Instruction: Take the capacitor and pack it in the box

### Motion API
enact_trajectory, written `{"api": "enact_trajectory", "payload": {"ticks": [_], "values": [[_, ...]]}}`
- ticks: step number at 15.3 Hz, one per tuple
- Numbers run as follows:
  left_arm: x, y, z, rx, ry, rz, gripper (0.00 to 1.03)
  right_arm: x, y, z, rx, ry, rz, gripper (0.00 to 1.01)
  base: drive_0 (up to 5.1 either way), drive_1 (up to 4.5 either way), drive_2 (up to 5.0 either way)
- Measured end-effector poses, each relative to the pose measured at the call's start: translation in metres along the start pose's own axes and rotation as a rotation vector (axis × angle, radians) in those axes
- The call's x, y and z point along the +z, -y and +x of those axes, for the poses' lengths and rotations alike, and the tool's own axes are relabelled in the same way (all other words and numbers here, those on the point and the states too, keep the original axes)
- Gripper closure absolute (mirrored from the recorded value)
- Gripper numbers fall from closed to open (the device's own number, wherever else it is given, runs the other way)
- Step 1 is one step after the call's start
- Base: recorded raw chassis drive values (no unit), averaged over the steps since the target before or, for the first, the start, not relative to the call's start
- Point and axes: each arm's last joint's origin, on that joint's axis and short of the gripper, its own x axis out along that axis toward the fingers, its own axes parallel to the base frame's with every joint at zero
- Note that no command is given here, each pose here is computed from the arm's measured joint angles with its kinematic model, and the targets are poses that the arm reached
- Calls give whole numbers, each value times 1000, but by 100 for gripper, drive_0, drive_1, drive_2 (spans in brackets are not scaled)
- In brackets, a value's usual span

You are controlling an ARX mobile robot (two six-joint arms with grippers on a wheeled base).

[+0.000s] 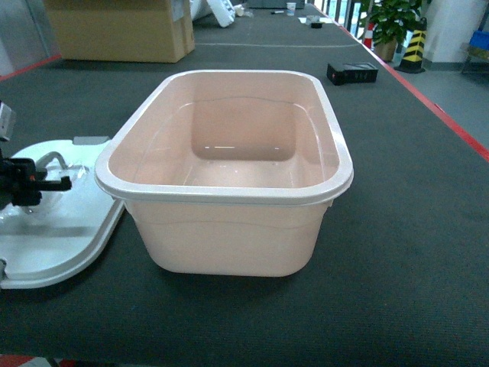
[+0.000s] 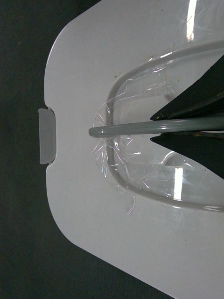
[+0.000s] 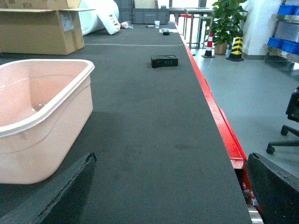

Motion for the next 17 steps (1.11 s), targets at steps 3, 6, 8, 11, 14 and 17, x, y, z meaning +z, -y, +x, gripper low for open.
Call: {"api": "enact_trajectory", "payload": {"ticks": [3,6,8,11,14,17], "values": [[76,-8,-31,71,145,-2,101,0,0,0,0,0,0,3,0,0,0],[162,43,-87,33,337,-32,101,0,0,0,0,0,0,3,0,0,0],[176,100,-108,-22,336,-70,101,0,0,0,0,0,0,3,0,0,0],[178,183,-115,-63,291,-94,101,0,0,0,0,0,0,3,0,0,0],[162,246,-112,-94,226,-92,101,0,0,0,0,0,0,3,0,0,0],[149,276,-100,-69,176,-76,101,0,0,0,0,0,0,3,0,0,0]]}}
